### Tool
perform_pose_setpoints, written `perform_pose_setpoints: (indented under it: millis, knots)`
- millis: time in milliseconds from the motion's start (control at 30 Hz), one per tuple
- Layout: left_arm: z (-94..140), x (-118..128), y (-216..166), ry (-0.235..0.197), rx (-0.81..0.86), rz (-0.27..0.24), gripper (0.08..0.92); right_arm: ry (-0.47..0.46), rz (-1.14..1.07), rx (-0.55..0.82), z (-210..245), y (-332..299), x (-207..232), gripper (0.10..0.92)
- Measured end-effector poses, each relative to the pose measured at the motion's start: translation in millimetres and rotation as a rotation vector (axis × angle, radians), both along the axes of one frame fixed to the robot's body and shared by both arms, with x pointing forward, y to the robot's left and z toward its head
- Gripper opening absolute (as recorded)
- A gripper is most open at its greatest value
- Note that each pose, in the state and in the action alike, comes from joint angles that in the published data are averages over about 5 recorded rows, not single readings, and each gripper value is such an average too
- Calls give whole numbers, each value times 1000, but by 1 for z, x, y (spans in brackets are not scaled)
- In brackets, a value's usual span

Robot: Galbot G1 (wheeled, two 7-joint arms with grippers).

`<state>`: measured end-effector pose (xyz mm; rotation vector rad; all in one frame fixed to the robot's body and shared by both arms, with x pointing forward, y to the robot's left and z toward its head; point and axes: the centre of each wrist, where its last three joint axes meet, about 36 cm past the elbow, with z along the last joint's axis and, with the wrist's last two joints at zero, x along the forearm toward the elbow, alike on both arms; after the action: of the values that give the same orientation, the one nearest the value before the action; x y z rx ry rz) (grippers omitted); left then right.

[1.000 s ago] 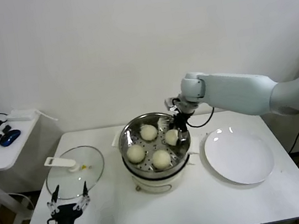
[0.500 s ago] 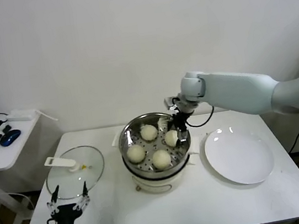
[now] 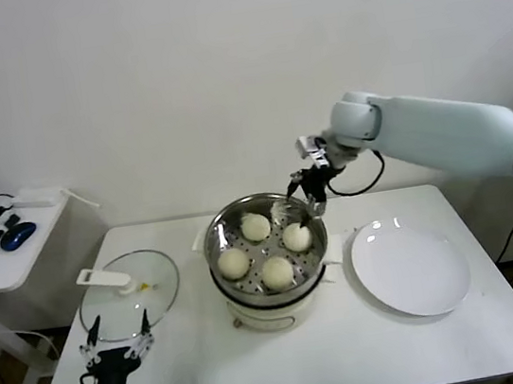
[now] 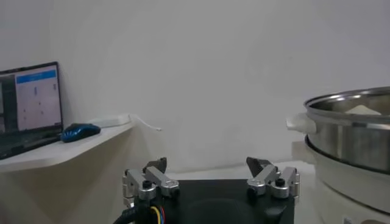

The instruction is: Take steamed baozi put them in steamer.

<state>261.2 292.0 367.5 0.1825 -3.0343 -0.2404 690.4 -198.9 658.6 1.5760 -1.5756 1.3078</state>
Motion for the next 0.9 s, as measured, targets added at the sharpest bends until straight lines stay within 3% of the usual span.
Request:
perform_pose_setpoints:
  millis: [333, 633, 900]
  knots:
    - [3, 0, -8, -11, -4, -11, 823, -134, -124, 262, -10, -69, -31, 823]
    - [5, 0, -10, -20, 1, -10, 823, -277, -305, 500, -62, -128, -88, 823]
    - [4, -2, -12, -23, 1, -8, 823, -399, -460, 716, -114, -145, -137, 823]
